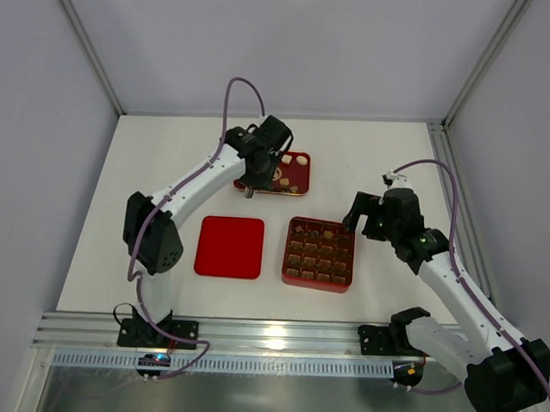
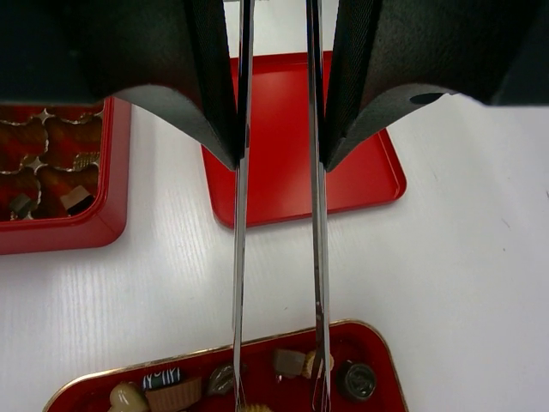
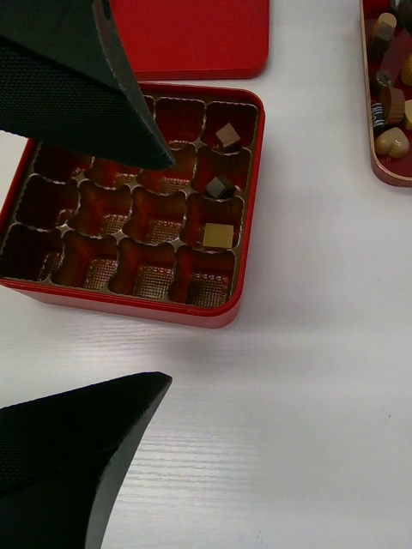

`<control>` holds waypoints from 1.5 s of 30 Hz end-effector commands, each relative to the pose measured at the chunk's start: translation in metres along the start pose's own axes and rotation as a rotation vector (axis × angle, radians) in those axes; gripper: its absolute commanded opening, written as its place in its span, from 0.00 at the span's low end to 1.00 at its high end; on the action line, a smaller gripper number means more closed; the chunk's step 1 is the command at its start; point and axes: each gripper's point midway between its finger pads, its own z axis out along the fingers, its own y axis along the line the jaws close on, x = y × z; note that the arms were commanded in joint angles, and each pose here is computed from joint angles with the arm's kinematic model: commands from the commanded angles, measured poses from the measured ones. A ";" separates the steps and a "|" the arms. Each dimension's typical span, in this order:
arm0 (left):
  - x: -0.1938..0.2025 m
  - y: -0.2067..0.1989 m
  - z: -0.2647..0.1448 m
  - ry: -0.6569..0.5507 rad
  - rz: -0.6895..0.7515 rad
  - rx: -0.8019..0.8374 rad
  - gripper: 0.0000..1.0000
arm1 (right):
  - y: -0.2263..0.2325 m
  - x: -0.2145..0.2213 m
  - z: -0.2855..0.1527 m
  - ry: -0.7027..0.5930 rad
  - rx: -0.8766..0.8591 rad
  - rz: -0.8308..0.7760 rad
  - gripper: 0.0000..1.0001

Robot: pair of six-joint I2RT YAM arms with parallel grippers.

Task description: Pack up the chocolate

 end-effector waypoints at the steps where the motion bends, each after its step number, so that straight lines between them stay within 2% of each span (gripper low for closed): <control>1: 0.000 0.016 -0.026 -0.040 -0.019 -0.009 0.42 | 0.005 -0.010 -0.002 -0.045 -0.029 -0.008 1.00; 15: 0.023 0.013 -0.017 0.009 -0.017 0.009 0.41 | 0.001 -0.007 -0.005 -0.044 -0.017 -0.006 1.00; 45: 0.023 0.007 -0.008 0.018 0.000 0.034 0.39 | -0.001 -0.005 -0.002 -0.045 -0.006 0.004 1.00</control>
